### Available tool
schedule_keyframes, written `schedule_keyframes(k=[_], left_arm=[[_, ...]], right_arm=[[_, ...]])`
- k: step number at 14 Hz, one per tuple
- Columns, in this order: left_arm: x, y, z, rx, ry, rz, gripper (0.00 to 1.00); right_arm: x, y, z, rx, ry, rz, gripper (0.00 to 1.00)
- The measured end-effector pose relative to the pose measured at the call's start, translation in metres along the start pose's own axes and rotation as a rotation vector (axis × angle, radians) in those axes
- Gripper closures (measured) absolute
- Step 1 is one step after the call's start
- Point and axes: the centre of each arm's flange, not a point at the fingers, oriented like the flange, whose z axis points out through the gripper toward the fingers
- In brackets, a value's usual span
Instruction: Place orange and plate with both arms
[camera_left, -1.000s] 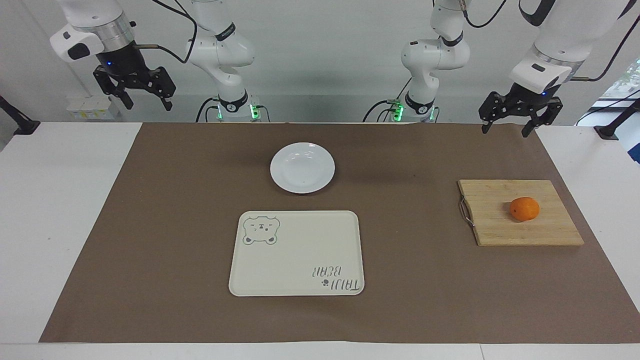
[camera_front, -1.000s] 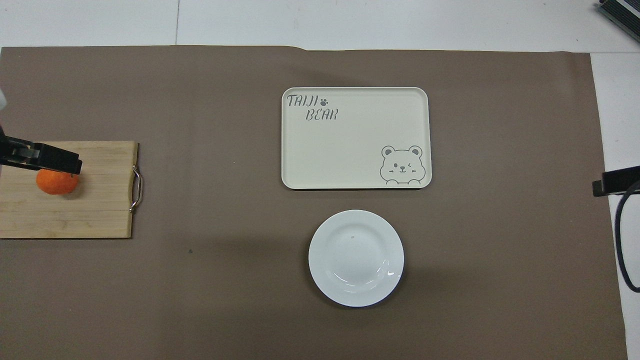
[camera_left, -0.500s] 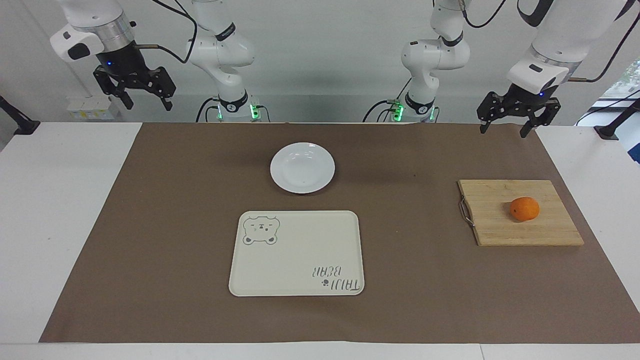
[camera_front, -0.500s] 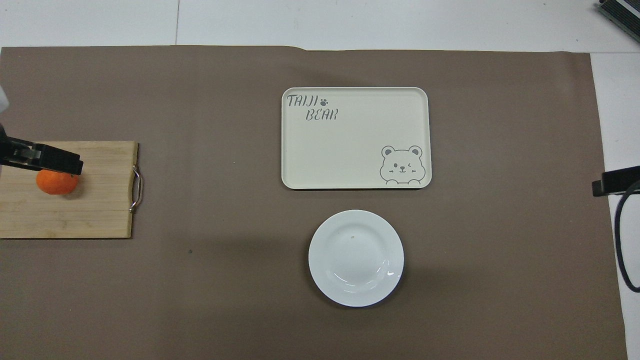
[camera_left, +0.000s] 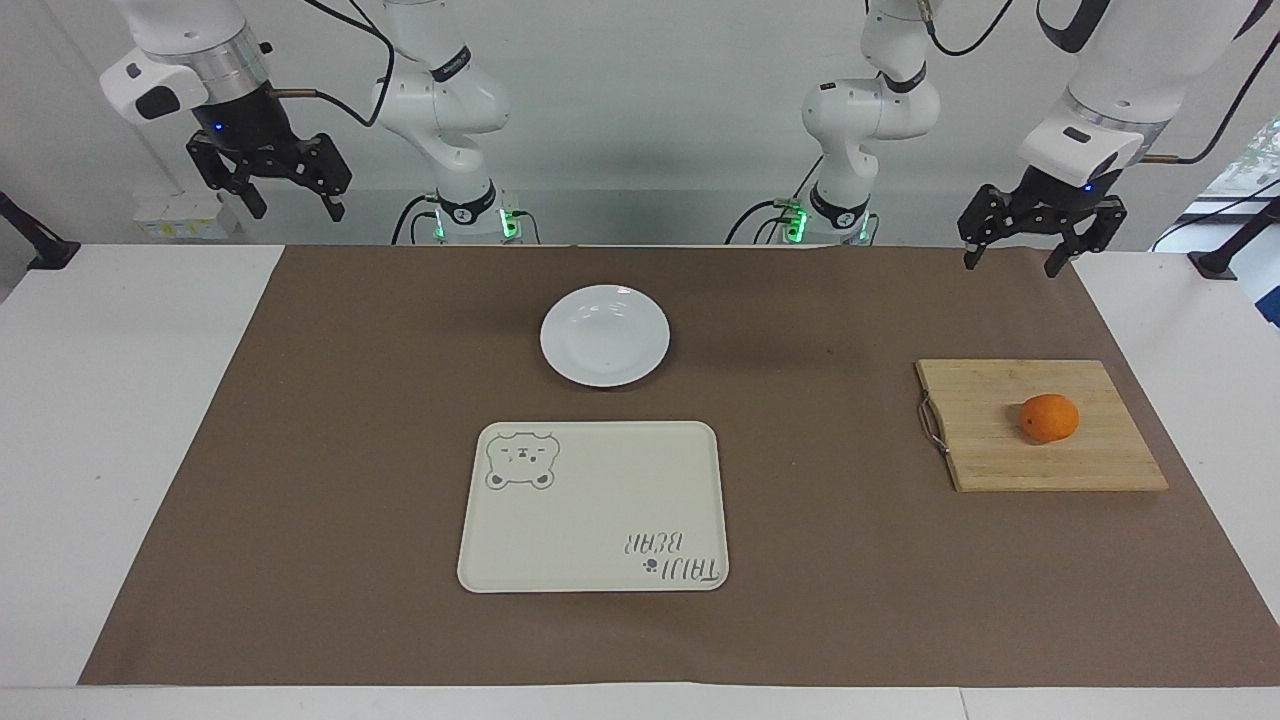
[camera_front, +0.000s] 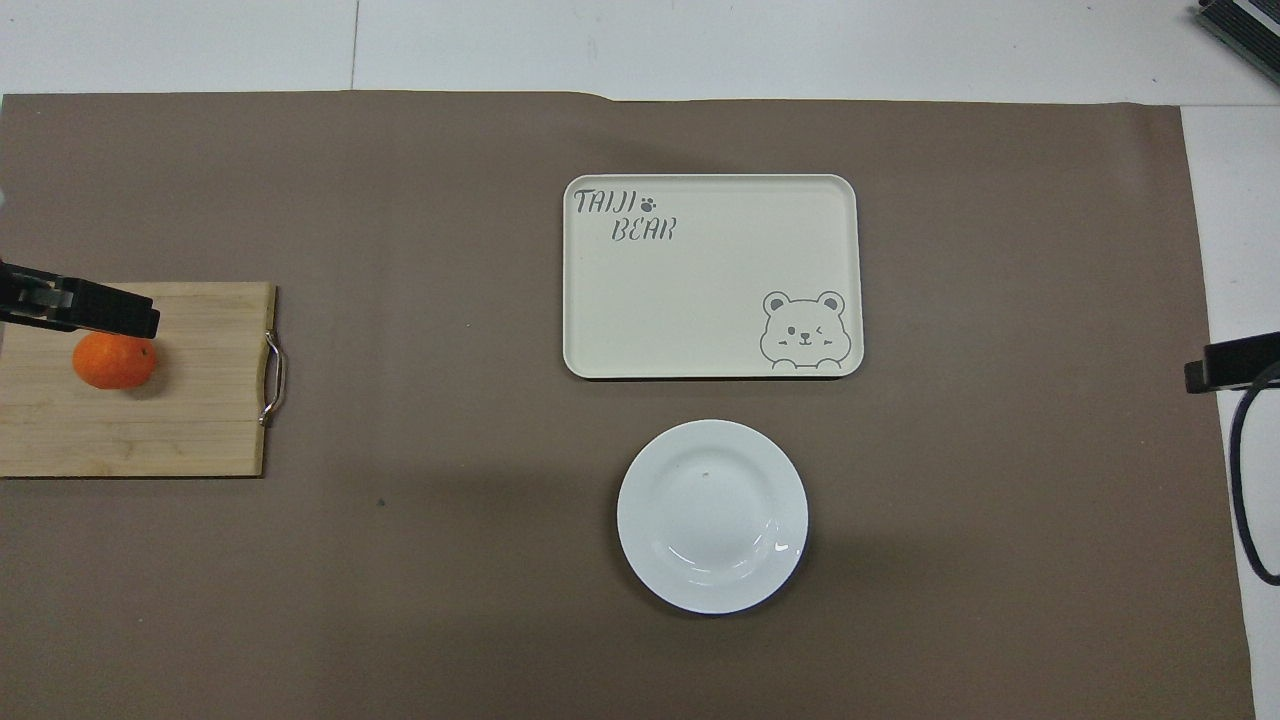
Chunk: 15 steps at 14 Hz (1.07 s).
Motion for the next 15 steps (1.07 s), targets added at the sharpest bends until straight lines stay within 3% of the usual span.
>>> schedule_keyframes(k=[5,15], left_arm=[[0.002,-0.028,0.016,0.006,0.016,-0.004,0.0],[0.012,-0.127,0.14,0.018,0.028,-0.016,0.0]], right_arm=[[0.0,0.0,0.0,0.0,0.0,0.0,0.0],[0.0,0.0,0.0,0.0,0.0,0.0,0.0]])
